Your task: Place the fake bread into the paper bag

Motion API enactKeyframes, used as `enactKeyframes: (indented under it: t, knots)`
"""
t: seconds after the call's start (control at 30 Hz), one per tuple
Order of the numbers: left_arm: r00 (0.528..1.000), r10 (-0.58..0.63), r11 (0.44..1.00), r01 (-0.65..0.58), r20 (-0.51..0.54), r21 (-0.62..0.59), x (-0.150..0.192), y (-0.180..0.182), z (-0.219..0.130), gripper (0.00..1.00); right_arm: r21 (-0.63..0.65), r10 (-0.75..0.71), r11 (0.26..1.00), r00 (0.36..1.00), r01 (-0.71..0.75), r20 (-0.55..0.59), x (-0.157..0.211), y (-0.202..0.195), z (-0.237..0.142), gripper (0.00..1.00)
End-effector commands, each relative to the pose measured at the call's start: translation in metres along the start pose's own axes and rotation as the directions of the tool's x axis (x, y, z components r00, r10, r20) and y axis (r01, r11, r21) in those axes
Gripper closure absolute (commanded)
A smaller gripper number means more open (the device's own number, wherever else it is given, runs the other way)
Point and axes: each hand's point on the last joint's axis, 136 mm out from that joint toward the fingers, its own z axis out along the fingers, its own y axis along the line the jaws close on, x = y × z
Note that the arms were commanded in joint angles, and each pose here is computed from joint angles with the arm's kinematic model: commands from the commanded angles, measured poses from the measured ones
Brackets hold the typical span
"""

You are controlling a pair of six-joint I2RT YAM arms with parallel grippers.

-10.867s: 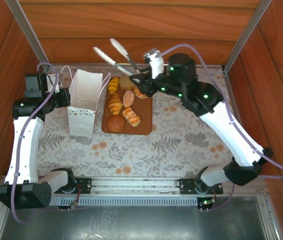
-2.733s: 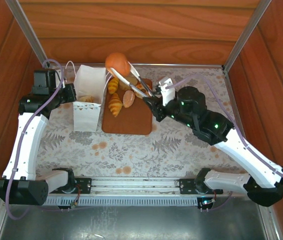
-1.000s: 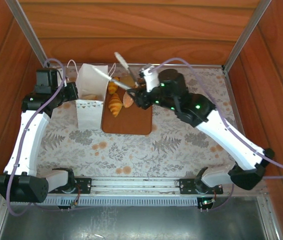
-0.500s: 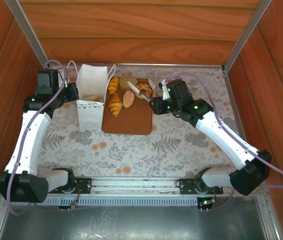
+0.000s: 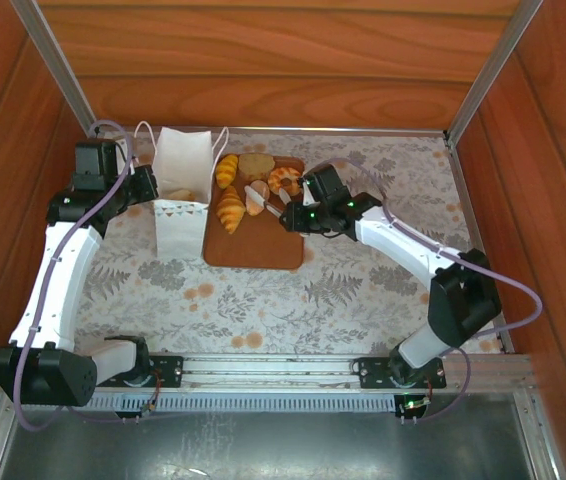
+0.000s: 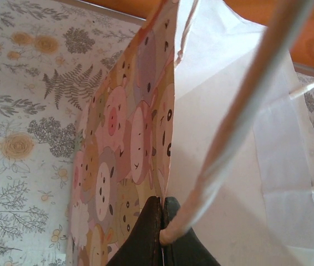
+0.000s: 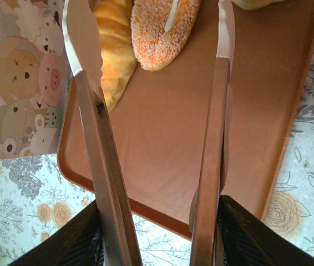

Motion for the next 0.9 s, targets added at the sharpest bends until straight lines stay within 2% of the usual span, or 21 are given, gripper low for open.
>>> enactKeyframes:
  t: [0.0, 0.53, 0.7, 0.87]
  knots:
    - [0.999, 0.015, 0.999, -0.016, 0.052, 0.037, -0.009, -0.009, -0.009, 1.00, -0.050, 0.028, 0.998, 0.999, -0.027, 0.022, -0.011, 0.008, 0.004, 0.48]
    - [0.998, 0.019, 0.999, -0.021, 0.052, 0.042, -0.008, -0.010, -0.010, 1.00, -0.044, 0.035, 0.998, 0.998, -0.037, -0.045, -0.008, 0.003, 0.043, 0.54]
    - [0.998, 0.020, 0.999, -0.023, 0.053, 0.043, -0.008, -0.010, -0.011, 1.00, -0.035, 0.009, 0.999, 1.000, -0.010, -0.023, -0.012, 0.003, 0.038, 0.64]
    - [0.998, 0.020, 0.999, -0.022, 0.053, 0.041, -0.006, -0.009, -0.011, 1.00, -0.034, -0.035, 0.999, 0.998, 0.037, 0.050, -0.022, 0.008, 0.010, 0.74]
